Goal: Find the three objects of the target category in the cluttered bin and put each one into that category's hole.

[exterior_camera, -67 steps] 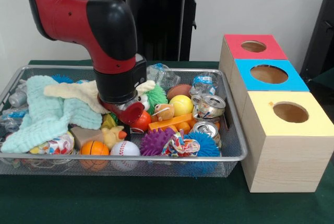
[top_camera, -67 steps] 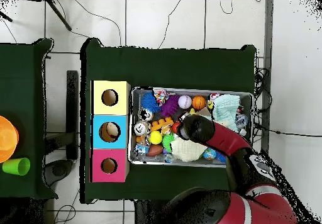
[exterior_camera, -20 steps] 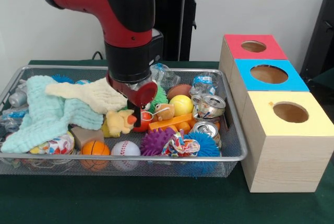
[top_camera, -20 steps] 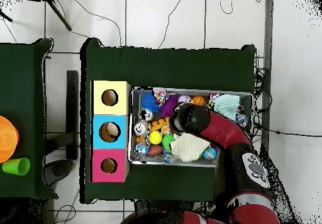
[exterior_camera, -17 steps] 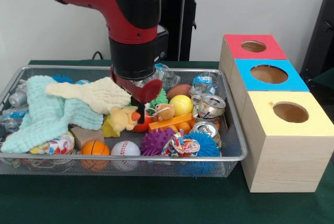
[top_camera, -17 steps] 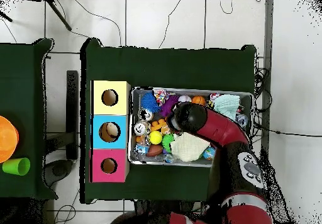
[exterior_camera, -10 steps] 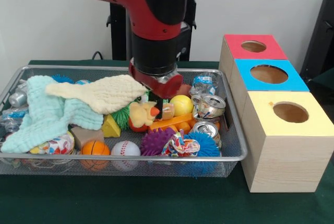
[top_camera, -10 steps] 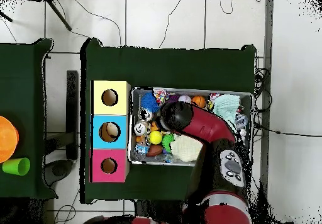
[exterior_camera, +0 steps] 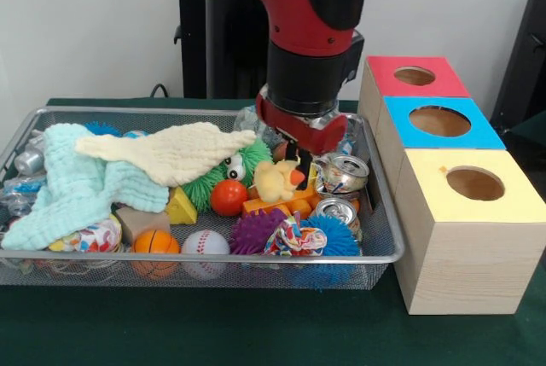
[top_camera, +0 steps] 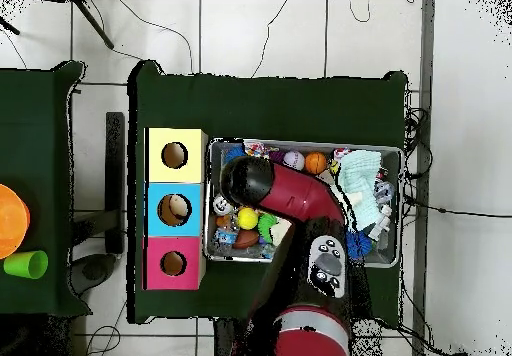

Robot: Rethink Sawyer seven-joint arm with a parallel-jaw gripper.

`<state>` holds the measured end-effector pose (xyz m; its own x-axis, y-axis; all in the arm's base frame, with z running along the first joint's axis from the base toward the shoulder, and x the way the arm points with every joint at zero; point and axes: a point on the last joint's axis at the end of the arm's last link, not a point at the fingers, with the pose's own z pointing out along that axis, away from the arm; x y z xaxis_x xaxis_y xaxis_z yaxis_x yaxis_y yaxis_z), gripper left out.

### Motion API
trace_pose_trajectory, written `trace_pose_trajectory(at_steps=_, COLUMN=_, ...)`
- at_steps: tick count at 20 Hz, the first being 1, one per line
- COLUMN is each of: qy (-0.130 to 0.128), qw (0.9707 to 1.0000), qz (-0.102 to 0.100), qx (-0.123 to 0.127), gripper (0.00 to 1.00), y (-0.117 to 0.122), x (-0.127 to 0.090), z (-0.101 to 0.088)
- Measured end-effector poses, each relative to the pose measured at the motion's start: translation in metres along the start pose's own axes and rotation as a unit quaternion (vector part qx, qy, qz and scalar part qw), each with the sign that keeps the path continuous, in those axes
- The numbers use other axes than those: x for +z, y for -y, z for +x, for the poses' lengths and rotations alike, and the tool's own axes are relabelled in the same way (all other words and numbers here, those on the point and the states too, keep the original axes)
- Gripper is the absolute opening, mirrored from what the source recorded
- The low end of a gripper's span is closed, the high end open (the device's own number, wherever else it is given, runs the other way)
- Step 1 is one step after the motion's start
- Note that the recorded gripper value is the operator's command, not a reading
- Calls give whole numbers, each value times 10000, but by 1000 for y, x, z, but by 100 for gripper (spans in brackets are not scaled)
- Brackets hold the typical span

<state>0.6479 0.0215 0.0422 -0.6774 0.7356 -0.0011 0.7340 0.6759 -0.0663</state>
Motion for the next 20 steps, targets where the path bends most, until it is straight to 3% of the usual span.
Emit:
trace_pose_trajectory(at_steps=7, qy=69, qw=9995, qz=4, qx=307, gripper=0, y=-18, x=-18, z=3)
trace_pose_trajectory(at_steps=13, qy=-102, qw=9979, qz=132, qx=623, gripper=0, y=-23, x=-34, z=5)
trace_pose_trajectory(at_steps=20, qy=-242, qw=9946, qz=255, qx=980, gripper=0, y=-41, x=-56, z=18)
